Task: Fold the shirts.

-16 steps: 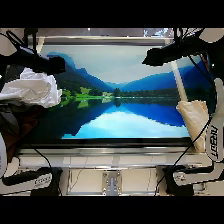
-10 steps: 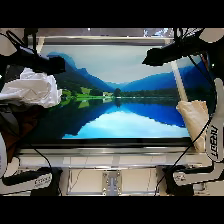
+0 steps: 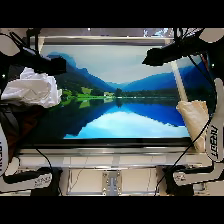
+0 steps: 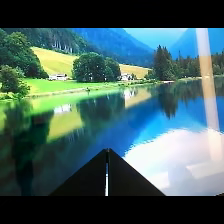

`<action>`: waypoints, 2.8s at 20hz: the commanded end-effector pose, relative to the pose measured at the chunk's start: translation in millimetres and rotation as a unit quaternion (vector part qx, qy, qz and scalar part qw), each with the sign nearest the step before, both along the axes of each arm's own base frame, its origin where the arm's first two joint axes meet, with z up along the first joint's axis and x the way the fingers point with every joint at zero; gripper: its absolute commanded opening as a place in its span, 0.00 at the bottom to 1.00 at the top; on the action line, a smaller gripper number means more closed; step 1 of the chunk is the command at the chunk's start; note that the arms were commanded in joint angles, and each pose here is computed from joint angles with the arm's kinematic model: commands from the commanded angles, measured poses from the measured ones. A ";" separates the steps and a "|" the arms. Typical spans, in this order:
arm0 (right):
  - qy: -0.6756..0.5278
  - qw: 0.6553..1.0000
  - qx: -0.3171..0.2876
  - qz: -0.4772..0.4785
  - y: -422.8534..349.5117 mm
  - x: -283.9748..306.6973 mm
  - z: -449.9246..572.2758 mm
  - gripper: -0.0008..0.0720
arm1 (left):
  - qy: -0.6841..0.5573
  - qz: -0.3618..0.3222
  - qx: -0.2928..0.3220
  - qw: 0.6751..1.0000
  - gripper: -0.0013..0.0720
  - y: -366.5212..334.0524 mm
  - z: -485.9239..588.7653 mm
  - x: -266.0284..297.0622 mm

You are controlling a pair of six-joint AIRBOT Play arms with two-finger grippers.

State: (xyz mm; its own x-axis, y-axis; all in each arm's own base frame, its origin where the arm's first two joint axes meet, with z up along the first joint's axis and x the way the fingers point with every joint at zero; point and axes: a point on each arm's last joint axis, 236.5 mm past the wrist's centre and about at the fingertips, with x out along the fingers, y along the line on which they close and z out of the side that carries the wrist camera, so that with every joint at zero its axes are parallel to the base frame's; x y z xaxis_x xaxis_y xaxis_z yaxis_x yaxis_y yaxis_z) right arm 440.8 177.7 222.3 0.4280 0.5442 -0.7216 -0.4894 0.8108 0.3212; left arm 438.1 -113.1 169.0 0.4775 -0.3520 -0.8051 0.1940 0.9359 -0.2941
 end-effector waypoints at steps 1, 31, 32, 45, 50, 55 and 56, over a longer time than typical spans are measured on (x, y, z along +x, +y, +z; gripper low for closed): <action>0.000 1.000 0.000 0.000 0.4 -0.3 0.3 0.04 | 0.014 0.000 0.001 1.000 0.03 -0.4 -11.9 3.8; -0.036 0.999 0.015 -0.017 1.4 16.0 11.8 0.45 | 0.025 0.184 0.258 0.948 0.49 236.6 -229.8 144.1; -0.036 0.999 0.015 -0.017 1.4 15.9 11.9 0.45 | 0.016 0.181 0.272 0.945 0.03 241.6 -226.4 146.8; -0.090 0.996 0.020 -0.009 -1.9 -14.9 68.5 0.45 | -0.194 0.142 0.110 0.964 0.03 90.1 54.4 97.2; -0.191 0.981 0.026 -0.010 -15.9 -87.3 153.4 0.45 | -0.178 -0.017 0.066 0.982 0.03 -56.1 78.4 19.9; -0.284 0.958 0.004 -0.043 -46.0 -149.7 210.0 0.45 | -0.116 -0.153 0.101 0.976 0.07 -161.6 14.2 -23.8; -0.296 0.954 -0.006 -0.054 -53.8 -155.6 215.2 0.45 | -0.146 -0.163 0.130 0.967 0.29 -166.1 13.1 -13.5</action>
State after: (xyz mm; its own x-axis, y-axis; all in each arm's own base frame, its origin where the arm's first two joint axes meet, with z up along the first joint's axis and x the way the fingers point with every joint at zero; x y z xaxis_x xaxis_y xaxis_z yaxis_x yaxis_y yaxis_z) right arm 313.6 144.1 413.5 0.7496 0.5264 -0.4012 -0.5447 0.8350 0.0779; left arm 438.0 -240.3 200.1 0.6164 -0.3283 -0.7158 0.4320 0.9009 -0.0412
